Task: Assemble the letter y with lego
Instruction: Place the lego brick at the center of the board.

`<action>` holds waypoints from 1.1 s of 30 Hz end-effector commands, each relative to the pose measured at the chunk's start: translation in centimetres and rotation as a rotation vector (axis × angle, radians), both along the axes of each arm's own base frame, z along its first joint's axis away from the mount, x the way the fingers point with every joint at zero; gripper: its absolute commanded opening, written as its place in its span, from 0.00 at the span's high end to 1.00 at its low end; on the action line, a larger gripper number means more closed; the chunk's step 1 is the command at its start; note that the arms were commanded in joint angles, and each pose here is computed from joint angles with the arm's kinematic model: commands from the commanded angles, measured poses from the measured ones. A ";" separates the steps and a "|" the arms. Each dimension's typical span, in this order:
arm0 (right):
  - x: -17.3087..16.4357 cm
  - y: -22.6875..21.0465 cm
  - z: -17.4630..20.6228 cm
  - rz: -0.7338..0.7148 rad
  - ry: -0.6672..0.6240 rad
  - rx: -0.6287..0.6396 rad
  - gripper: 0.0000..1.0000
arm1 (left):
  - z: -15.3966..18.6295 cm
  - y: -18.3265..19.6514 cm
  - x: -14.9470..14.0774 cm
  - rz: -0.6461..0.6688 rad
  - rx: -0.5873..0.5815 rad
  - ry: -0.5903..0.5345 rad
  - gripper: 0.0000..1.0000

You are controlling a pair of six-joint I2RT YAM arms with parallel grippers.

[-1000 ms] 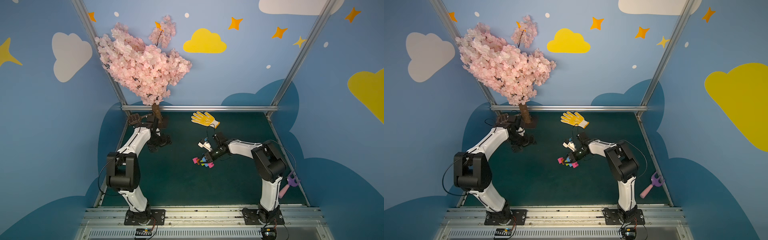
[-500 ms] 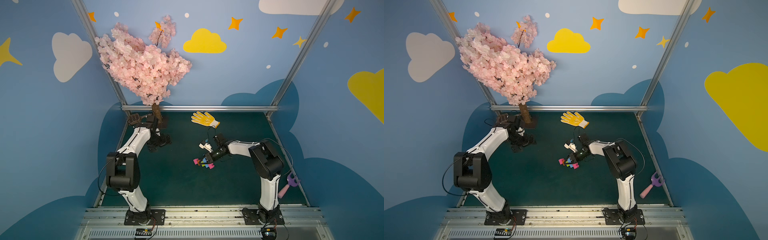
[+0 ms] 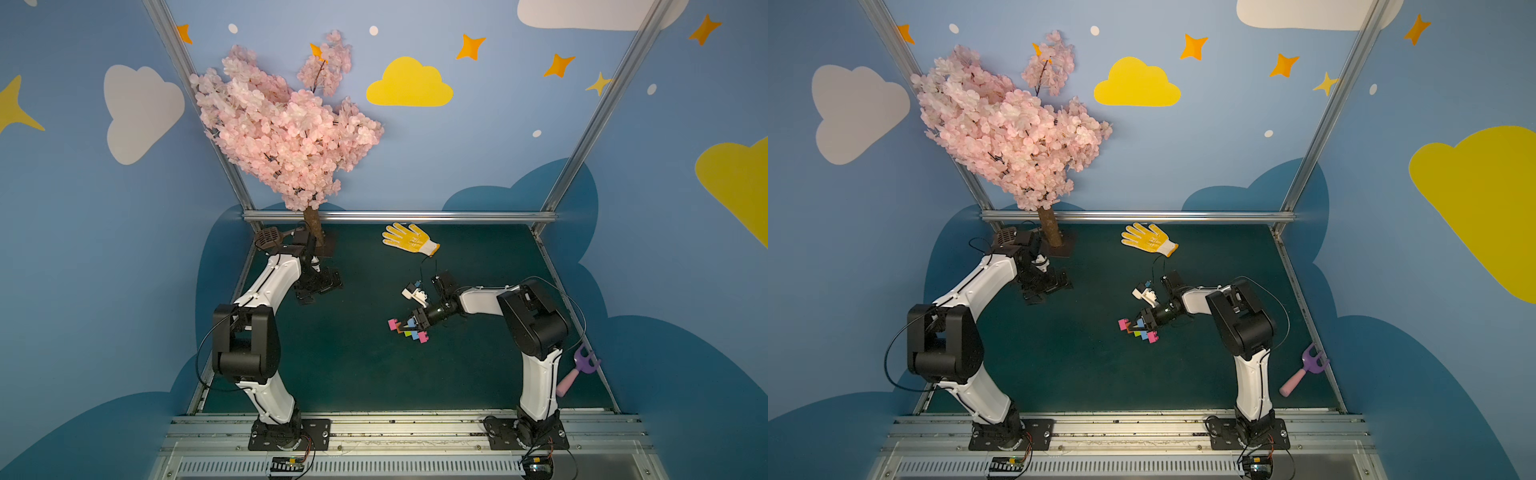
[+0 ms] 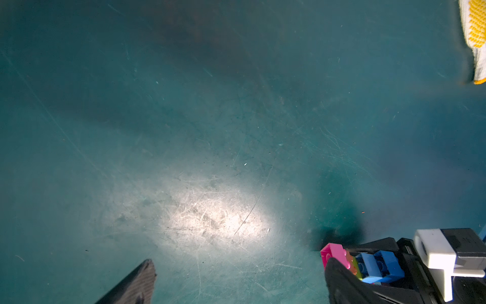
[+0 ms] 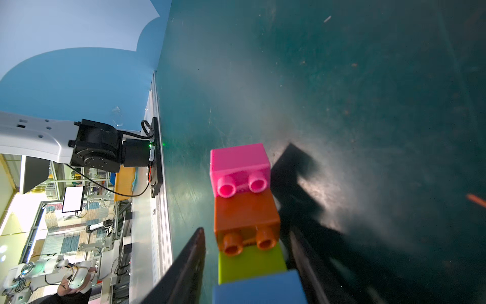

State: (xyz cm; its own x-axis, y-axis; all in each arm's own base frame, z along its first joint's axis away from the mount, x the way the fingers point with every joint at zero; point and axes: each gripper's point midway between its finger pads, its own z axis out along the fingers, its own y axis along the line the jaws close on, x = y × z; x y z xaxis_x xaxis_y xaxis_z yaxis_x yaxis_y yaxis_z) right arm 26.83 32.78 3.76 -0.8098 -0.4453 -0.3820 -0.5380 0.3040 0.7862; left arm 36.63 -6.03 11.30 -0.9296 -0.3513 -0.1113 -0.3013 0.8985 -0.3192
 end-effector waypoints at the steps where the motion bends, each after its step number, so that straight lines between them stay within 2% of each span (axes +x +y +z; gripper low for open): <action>1: 0.9 -0.5 1.0 -0.038 -0.035 0.022 0.45 | 0.2 0.2 -0.4 0.005 -0.005 0.000 0.00; 7: 2.4 -2.1 2.1 -0.103 -0.073 0.005 0.37 | 0.2 0.2 -0.4 0.005 -0.007 0.003 0.00; 10: 3.8 -3.0 2.6 -0.142 -0.083 -0.018 0.20 | 0.2 0.2 -0.4 0.004 -0.007 0.002 0.00; 16: 7.8 -6.1 2.5 -0.276 -0.101 -0.145 0.16 | 0.1 0.2 -0.4 0.006 -0.006 0.003 0.00; 19: 10.5 -9.0 2.5 -0.377 -0.117 -0.259 0.15 | 0.2 0.2 -0.3 0.006 -0.007 -0.001 0.00; 22: 13.1 -13.1 2.7 -0.502 -0.146 -0.431 0.14 | 0.3 0.2 -0.2 0.006 -0.007 -0.015 0.00; 26: 16.0 -18.6 5.3 -0.660 -0.216 -0.587 0.14 | 0.6 0.6 0.0 0.012 0.015 -0.040 0.00; 29: 16.7 -23.5 7.1 -0.822 -0.266 -0.722 0.14 | 0.5 0.9 0.0 0.015 0.030 -0.042 0.00; 31: 16.1 -27.0 8.3 -0.956 -0.309 -0.815 0.14 | 0.4 0.8 0.0 0.014 0.026 -0.041 0.00; 33: 14.9 -29.4 9.5 -1.073 -0.380 -0.824 0.14 | 0.4 0.7 0.1 0.015 0.020 -0.043 0.00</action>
